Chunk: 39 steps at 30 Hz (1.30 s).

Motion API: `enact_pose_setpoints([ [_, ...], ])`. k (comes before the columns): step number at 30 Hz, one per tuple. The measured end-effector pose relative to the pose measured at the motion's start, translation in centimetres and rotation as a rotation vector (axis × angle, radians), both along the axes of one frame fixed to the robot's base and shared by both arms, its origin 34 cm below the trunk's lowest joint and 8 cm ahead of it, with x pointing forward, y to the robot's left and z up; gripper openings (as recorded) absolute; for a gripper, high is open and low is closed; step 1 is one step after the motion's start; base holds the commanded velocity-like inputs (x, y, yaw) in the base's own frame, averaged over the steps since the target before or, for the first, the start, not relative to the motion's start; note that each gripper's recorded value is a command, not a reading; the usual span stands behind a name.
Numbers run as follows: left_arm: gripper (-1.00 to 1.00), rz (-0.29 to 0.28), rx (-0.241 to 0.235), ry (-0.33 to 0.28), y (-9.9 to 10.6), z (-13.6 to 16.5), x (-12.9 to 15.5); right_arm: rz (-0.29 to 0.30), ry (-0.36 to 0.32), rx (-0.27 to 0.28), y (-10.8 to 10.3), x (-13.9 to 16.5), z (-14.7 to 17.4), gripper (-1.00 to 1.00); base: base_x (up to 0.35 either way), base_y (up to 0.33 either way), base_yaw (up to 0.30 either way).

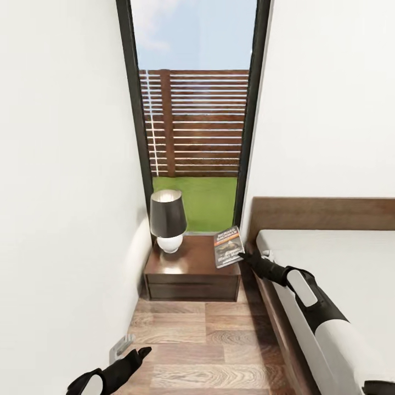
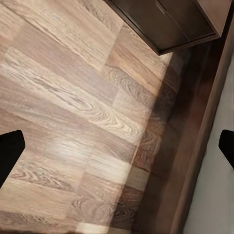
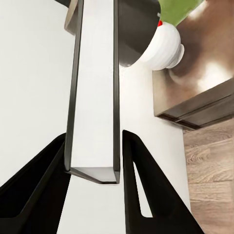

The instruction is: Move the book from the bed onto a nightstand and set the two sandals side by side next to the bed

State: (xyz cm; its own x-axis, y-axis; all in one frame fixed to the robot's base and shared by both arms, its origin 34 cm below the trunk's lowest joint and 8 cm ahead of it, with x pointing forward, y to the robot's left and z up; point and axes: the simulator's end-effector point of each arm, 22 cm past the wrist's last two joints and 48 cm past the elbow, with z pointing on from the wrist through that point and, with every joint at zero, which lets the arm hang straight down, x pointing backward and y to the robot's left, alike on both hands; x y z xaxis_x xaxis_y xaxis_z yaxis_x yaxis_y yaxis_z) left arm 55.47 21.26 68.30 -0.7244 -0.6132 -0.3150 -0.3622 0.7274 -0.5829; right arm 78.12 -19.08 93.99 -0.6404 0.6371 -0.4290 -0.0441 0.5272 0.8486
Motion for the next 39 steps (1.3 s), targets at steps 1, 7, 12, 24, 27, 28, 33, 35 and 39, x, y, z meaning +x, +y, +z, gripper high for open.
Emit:
enact_pose_setpoints([
  [1,1.0,0.0,0.0,0.0,0.0,0.0,0.0,0.0,0.002,0.001,0.0,0.0,0.0,-1.0,0.327,-0.06,0.0],
  [7,1.0,-0.001,-0.001,-0.001,-0.1,0.0,0.1,-0.003,0.011,-0.003,0.1,0.2,-0.3,-1.0,0.327,-0.094,0.0],
  [12,1.0,-0.001,-0.002,0.0,-0.1,0.0,0.1,0.0,0.032,0.001,0.6,0.0,-1.1,-1.0,0.327,-0.119,0.0],
  [24,1.0,0.0,0.0,0.009,0.0,-0.3,-0.2,-0.042,0.053,0.017,1.6,-0.1,-3.4,-1.0,0.327,-0.097,0.0],
  [27,1.0,0.001,0.002,0.013,0.1,-0.4,-0.3,-0.045,0.058,0.025,2.4,-0.2,-3.9,-1.0,0.327,-0.025,0.0],
  [28,1.0,0.001,0.003,0.014,0.1,-0.5,-0.3,-0.045,0.062,0.027,2.6,-0.3,-4.1,-1.0,0.327,-0.02,0.0],
  [33,1.0,0.001,0.003,0.02,0.2,-0.7,-0.5,-0.045,0.071,0.033,3.3,-0.5,-4.6,-1.0,0.327,-0.011,0.0],
  [35,1.0,0.001,0.003,0.022,0.1,-0.8,-0.6,-0.043,0.072,0.034,3.6,-0.5,-4.6,-1.0,0.294,-0.004,-0.004],
  [39,1.0,0.001,0.003,0.024,0.1,-0.8,-0.6,-0.035,0.064,0.034,4.3,-0.5,-4.4,-1.0,0.129,-0.002,-0.09],
])
